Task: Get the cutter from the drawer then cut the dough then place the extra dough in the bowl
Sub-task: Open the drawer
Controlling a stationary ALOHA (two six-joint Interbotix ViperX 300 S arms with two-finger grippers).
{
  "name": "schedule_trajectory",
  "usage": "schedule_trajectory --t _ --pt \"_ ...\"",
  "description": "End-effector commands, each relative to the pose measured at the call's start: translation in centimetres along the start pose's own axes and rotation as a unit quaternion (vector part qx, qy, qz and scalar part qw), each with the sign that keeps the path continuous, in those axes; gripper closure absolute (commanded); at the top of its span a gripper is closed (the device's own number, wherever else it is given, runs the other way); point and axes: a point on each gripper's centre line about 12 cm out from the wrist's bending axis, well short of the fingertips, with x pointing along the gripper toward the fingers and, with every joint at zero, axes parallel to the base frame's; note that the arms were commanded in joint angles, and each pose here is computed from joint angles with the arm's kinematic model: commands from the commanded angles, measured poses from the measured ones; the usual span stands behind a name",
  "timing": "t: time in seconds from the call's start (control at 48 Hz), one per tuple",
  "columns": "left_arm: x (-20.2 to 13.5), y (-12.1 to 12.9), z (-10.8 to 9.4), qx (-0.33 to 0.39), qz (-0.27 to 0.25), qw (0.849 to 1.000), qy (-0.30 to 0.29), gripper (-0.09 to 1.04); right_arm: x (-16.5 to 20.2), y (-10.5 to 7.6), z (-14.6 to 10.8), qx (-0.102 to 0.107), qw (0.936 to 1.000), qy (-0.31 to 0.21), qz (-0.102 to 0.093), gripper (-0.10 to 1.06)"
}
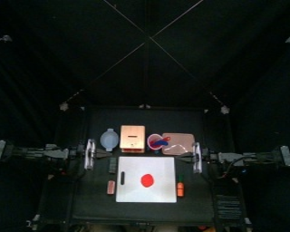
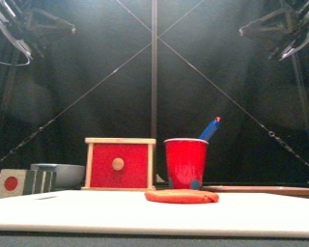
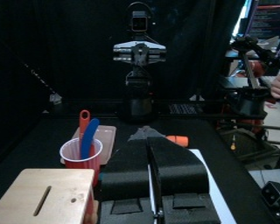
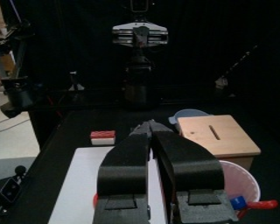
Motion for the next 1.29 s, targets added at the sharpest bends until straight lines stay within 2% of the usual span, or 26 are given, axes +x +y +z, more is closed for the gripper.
schedule_trajectory --t 0.021,0.146,0.25,0.333,0.458,0.583,0.75,0.917,1.104,1.167,1.292 --pt "0.6 0.6 -0.8 0.002 0.015 1.000 0.005 0.85 0.5 -0.6 -0.7 -0.014 0.9997 0.015 -0.014 0.99" --pt "1.2 1.0 -1.6 -0.009 0.025 1.000 -0.005 0.85 1.9 -2.2 -1.5 -0.033 0.9977 0.038 -0.045 1.00" --pt "1.9 1.2 -2.6 -0.024 0.034 0.999 -0.005 0.85 4.0 -3.6 -1.6 -0.060 0.9953 0.044 -0.062 1.00" --pt "2.6 1.6 -4.2 -0.040 0.048 0.998 0.016 0.85 6.0 -4.5 -1.8 -0.087 0.9931 0.048 -0.063 1.00" --pt "3.8 2.1 -6.4 -0.064 0.068 0.994 0.056 0.85 9.5 -5.9 -2.4 -0.127 0.9891 0.052 -0.053 1.00" --pt "5.1 2.5 -7.7 -0.090 0.091 0.989 0.078 0.85 12.7 -7.2 -3.4 -0.144 0.9864 0.064 -0.046 1.00" --pt "6.5 2.9 -8.7 -0.134 0.124 0.980 0.085 0.85 16.8 -9.6 -4.8 -0.151 0.9839 0.079 -0.054 1.00" --pt "7.5 3.0 -10.7 -0.174 0.158 0.965 0.117 0.85 20.3 -12.4 -6.6 -0.149 0.9820 0.093 -0.068 1.00" --pt "8.7 3.7 -12.2 -0.239 0.217 0.938 0.130 0.85 23.1 -14.9 -8.7 -0.149 0.9800 0.106 -0.080 1.00" --pt "9.2 4.0 -12.9 -0.262 0.237 0.926 0.134 0.85 23.9 -15.3 -9.4 -0.151 0.9792 0.110 -0.079 1.00" --pt "10.0 4.2 -13.9 -0.287 0.257 0.912 0.140 0.83 25.3 -16.0 -10.7 -0.151 0.9781 0.120 -0.079 1.00"
